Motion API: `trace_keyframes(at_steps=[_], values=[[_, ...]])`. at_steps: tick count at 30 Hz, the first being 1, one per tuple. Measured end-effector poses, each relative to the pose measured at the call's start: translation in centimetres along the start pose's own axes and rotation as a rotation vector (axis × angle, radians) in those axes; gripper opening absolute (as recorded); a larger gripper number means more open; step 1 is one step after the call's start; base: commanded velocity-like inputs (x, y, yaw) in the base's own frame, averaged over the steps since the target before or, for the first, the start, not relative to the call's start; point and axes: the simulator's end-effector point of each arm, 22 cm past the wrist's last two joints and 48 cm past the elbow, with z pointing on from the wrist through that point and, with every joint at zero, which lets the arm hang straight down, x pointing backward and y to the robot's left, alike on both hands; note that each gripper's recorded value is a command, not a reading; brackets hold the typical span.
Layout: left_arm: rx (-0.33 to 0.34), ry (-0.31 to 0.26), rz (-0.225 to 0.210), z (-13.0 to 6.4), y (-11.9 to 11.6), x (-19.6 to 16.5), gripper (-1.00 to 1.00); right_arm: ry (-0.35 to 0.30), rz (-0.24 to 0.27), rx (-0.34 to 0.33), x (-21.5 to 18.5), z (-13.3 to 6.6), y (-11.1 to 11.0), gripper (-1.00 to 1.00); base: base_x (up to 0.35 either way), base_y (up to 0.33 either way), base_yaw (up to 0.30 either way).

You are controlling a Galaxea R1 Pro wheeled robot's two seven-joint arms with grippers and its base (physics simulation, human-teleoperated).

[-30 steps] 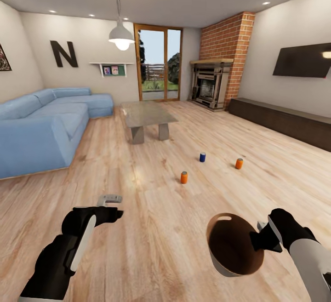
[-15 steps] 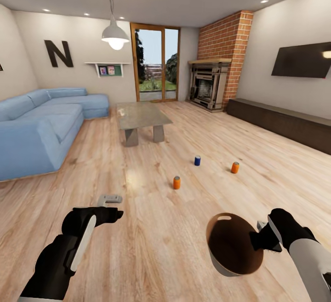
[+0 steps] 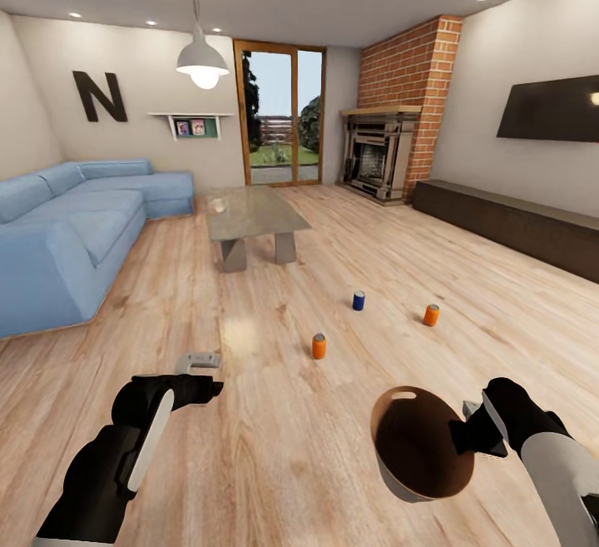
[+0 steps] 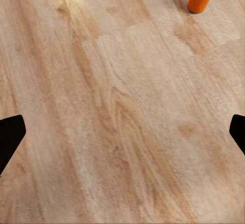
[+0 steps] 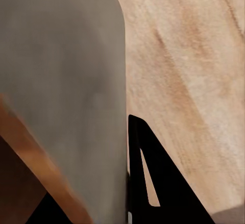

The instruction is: Put the three can of soda from the living room inside the tash can in the kitchen.

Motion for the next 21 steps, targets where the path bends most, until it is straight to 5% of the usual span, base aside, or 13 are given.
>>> trace_keyframes(at_steps=[21], values=[[-0.001, 0.0, -0.002, -0.01, 0.06, -0.01, 1.0, 0.0, -0.01, 0.007, -0.04, -0.01, 0.05, -1.0, 0.303, 0.0, 0.0]])
